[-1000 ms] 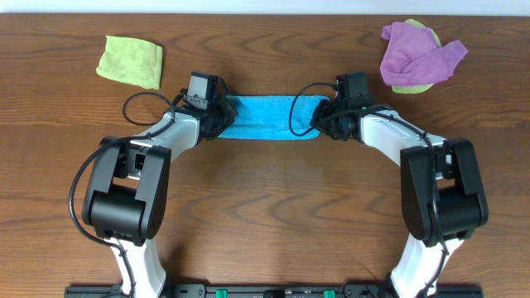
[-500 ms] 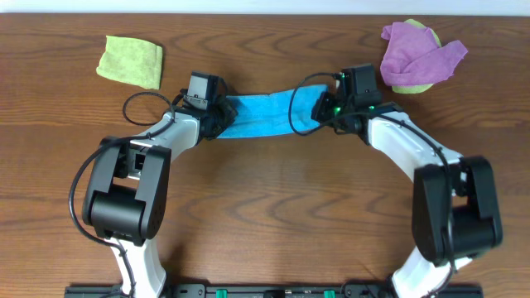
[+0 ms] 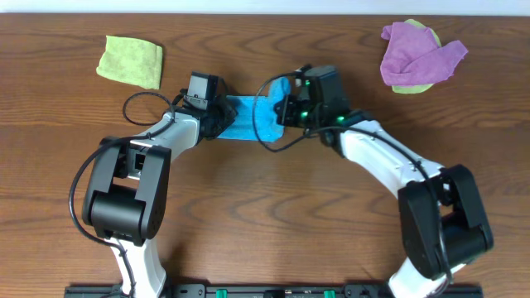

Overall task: Fold the cloth
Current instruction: 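Hold the strip's left end and fold the right end toward the left gripper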

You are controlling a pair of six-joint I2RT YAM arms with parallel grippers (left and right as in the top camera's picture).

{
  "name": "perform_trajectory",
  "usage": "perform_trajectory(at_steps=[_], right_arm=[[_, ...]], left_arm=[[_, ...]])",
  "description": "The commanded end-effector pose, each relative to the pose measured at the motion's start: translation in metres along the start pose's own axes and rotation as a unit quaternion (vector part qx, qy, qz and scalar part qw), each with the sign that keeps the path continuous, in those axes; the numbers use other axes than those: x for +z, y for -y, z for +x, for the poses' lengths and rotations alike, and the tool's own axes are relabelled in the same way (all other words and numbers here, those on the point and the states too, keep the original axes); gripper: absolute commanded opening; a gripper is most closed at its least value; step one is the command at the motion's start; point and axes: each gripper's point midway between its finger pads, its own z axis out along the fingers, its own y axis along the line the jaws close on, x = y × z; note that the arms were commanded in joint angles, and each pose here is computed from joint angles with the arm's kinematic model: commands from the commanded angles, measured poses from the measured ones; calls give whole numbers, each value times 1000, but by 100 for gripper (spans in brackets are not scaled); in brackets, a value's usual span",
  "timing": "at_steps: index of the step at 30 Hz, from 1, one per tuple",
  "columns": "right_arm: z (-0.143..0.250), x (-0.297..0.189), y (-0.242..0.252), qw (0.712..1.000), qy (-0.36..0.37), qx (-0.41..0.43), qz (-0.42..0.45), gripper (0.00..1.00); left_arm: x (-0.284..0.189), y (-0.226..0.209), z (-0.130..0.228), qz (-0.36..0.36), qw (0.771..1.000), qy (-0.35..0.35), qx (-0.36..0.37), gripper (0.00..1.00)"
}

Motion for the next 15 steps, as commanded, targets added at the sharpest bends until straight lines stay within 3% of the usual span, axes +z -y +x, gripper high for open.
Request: perform_trajectory(at_steps=[1,15], right_arm=[[5,1,-17,1000,1,-10,-12,1],[2,5,-18,1000,17,-18,1,1]], left_arm=[[5,0,-2,-5,1000,2,-2,6],[-12,17,-4,23,999,-4,26,6]])
